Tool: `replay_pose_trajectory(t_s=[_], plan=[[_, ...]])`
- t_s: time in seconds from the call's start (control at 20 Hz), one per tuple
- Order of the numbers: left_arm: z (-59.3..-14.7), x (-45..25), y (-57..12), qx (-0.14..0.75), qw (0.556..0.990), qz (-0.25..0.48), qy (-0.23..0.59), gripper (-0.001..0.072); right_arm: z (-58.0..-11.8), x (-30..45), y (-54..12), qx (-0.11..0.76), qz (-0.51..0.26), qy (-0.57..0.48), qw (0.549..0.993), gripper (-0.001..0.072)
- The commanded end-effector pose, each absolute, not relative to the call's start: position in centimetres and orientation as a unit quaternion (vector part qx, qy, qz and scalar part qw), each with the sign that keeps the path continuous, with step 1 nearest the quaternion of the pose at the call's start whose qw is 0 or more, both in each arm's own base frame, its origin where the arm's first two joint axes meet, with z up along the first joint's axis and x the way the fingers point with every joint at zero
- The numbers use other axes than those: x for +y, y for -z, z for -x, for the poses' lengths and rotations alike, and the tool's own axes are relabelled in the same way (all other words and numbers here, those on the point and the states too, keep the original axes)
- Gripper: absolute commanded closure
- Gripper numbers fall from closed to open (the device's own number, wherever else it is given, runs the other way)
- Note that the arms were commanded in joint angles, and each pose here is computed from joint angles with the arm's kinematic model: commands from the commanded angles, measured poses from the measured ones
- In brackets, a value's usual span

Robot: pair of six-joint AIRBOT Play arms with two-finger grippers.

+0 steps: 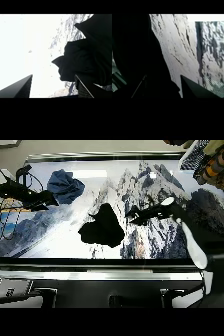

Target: Fold the clothes and pants, and hang the long-sleeved shirts on hangers.

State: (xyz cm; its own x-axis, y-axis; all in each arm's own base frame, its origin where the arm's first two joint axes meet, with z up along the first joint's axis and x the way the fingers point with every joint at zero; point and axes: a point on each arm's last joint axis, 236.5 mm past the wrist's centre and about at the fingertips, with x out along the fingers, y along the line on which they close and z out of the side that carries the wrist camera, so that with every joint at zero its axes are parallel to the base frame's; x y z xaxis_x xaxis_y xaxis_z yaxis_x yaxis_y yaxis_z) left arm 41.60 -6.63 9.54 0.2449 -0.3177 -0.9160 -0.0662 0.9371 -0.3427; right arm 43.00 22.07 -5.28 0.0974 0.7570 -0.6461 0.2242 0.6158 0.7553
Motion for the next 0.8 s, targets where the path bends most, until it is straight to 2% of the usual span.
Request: replay_pose_trajectory(t_s=[0.0, 0.3, 0.35, 0.45, 0.5, 0.65, 0.75], plan=[[-41.5, -6.4, -8.9, 0.619, 0.763, 0.172, 0.067, 0.0099, -43.9, 25.8, 7.7, 0.625, -0.406, -0.217, 0.63, 0.0227], [-41.6, -6.4, -8.0, 0.629, 0.755, 0.172, 0.066, 0.0096, -46.1, 29.1, 7.6, 0.578, -0.431, -0.199, 0.664, 0.024], [-41.6, -6.4, -7.9, 0.629, 0.755, 0.172, 0.066, 0.0096, -46.2, 29.4, 7.6, 0.574, -0.43, -0.197, 0.669, 0.0303], [-41.6, -6.4, -7.8, 0.631, 0.754, 0.172, 0.066, 0.0093, -46.0, 29.7, 7.8, 0.574, -0.419, -0.203, 0.673, 0.052], [-41.4, -6.3, -7.6, 0.633, 0.751, 0.173, 0.064, 0.0092, -45.9, 29.8, 7.8, 0.575, -0.416, -0.205, 0.674, 0.0694], [-39.8, -6.0, -4.1, 0.66, 0.728, 0.172, 0.068, 0.0092, -45.9, 29.3, 7.3, 0.573, -0.403, -0.203, 0.684, 0.0686], [-39.3, -7.9, -0.7, 0.657, 0.718, 0.208, 0.1, 0.0092, -45.2, 28.6, 7.0, 0.582, -0.373, -0.2, 0.694, 0.0686]])
